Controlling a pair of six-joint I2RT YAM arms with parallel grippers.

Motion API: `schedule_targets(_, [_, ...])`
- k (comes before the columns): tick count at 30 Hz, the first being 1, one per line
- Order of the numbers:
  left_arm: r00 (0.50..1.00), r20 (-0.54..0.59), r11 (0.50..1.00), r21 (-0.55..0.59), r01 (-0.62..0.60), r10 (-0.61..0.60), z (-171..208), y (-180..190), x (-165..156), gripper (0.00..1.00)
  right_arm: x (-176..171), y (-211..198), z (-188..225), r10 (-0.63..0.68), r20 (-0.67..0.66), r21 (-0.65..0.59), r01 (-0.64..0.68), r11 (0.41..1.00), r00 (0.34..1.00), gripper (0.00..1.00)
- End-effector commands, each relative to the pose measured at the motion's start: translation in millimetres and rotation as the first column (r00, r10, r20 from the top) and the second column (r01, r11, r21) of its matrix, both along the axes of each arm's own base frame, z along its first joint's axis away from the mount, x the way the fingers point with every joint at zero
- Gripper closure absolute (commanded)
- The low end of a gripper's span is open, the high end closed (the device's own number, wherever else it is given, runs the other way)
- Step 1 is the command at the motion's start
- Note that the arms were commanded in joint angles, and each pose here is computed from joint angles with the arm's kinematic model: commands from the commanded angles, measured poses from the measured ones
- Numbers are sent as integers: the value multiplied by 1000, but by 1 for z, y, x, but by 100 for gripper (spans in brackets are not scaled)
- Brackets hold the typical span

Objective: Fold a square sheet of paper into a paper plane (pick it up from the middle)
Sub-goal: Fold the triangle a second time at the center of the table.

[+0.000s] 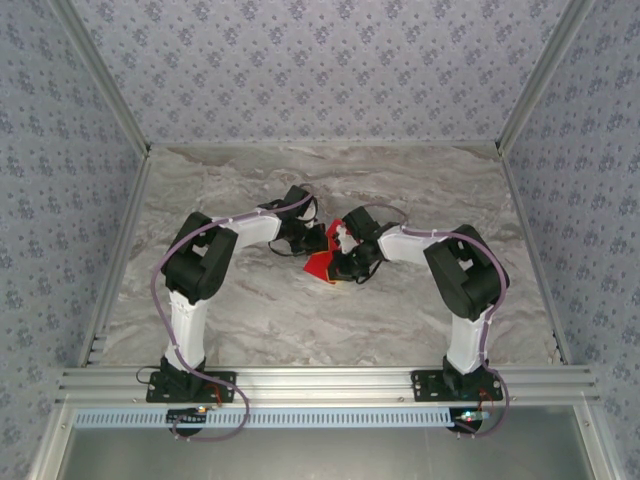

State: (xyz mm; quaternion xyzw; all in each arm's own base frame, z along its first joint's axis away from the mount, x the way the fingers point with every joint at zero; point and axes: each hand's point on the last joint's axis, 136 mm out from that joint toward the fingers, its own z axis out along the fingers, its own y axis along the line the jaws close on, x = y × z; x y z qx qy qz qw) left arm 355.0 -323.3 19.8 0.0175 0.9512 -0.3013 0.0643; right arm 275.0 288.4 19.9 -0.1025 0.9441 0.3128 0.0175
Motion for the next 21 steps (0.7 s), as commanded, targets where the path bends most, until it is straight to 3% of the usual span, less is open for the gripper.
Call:
schedule_targets(1, [988, -148, 978, 206, -15, 47, -62, 39, -37, 100, -29, -16, -6, 19, -93, -47, -24, 999, 995, 100])
schedule_targets(8, [988, -150, 978, 206, -15, 47, -62, 39, -37, 100, -31, -15, 1, 26, -95, -26, -29, 999, 995, 100])
schedule_targets(17, [988, -149, 980, 199, -17, 47, -60, 38, -36, 100, 11, 1, 35, -29, 33, 54, 27, 998, 999, 100])
schedule_targets(21, [988, -149, 981, 194, -21, 51, -60, 37, -35, 100, 20, 2, 24, -39, 34, 31, 38, 999, 999, 100])
